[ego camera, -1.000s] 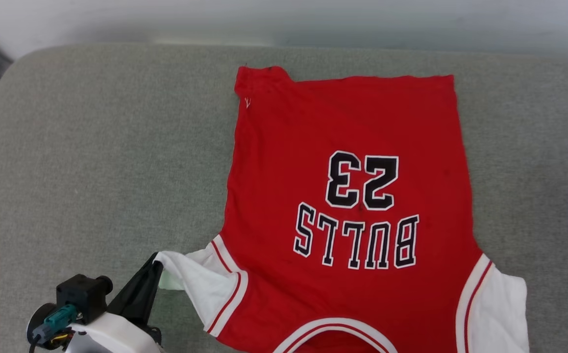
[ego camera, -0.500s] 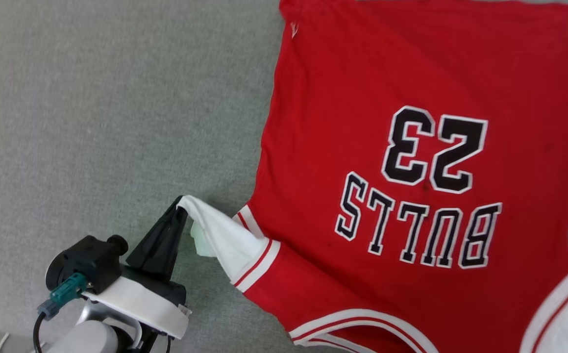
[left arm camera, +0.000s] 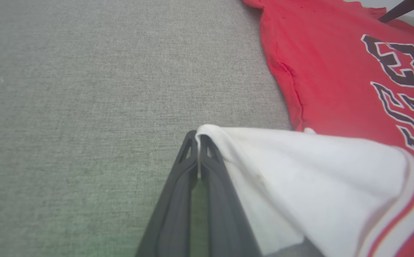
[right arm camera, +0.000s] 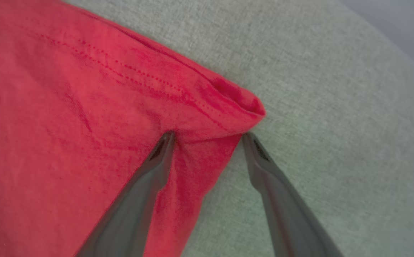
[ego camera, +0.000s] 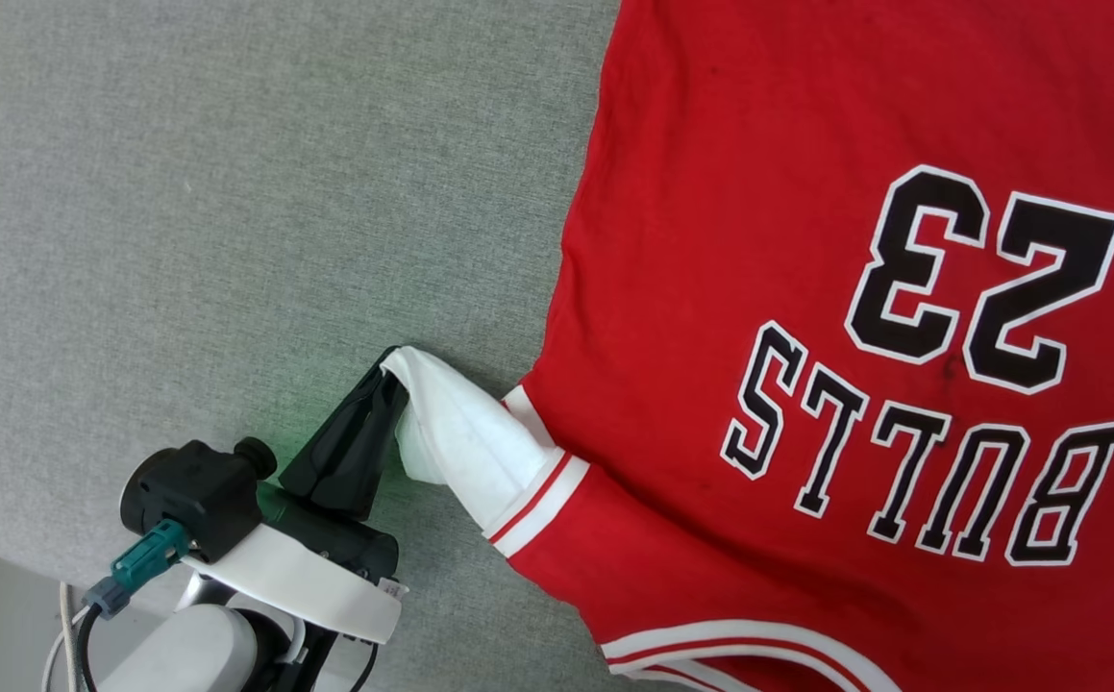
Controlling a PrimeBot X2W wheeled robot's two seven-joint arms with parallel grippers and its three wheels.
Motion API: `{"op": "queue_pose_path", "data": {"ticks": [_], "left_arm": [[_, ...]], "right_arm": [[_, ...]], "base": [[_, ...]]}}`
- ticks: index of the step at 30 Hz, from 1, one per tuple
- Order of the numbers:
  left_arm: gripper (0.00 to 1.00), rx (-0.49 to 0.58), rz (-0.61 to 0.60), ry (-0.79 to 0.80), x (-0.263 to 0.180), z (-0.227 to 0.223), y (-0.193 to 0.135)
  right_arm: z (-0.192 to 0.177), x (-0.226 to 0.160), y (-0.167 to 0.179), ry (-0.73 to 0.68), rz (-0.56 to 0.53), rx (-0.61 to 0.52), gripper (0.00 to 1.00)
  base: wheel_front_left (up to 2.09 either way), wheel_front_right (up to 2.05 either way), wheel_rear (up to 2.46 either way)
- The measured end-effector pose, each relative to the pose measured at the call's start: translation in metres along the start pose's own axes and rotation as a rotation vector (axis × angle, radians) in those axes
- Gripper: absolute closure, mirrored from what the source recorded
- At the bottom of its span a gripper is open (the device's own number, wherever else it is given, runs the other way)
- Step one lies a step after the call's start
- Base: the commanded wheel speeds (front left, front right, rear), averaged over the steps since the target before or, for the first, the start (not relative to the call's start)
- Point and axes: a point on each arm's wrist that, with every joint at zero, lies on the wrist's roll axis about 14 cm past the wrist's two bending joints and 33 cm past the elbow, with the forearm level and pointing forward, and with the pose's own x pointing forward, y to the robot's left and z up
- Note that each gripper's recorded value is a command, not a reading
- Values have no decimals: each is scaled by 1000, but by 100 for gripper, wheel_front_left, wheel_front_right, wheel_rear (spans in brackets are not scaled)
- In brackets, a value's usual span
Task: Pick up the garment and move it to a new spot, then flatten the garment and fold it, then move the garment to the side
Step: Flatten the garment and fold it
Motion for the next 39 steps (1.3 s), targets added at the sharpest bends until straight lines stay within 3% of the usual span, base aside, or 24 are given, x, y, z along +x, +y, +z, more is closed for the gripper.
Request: {"op": "queue_pose_path", "data": {"ticks": [1, 2, 7, 14, 21, 31, 39], "left_arm": [[100, 12, 5, 4, -1, -1, 2], [100, 17, 10, 4, -1, -1, 4], [100, 20, 18, -12, -3, 4, 7], [100, 23, 22, -52, -16, 15, 3], [100, 30, 19, -103, -37, 32, -4], [100, 31, 2, -155, -63, 49, -15], [100, 37, -30, -178, -73, 54, -25]], "right_arm": [[-2, 3, 0, 7, 0, 1, 75], [-3, 3, -1, 11, -3, -5, 100], [1, -4, 3, -28, 4, -4, 100], [18, -43, 4, -172, 26, 41, 100], [-8, -103, -10, -235, -29, -4, 100], [-130, -161, -6, -153, -46, -100, 100], [-260, -168, 8, -11, 2, 6, 100]], "base": [[0, 0, 0], [0, 0, 0], [0, 0, 0], [0, 0, 0], [0, 0, 0], [0, 0, 0], [0, 0, 0]]}}
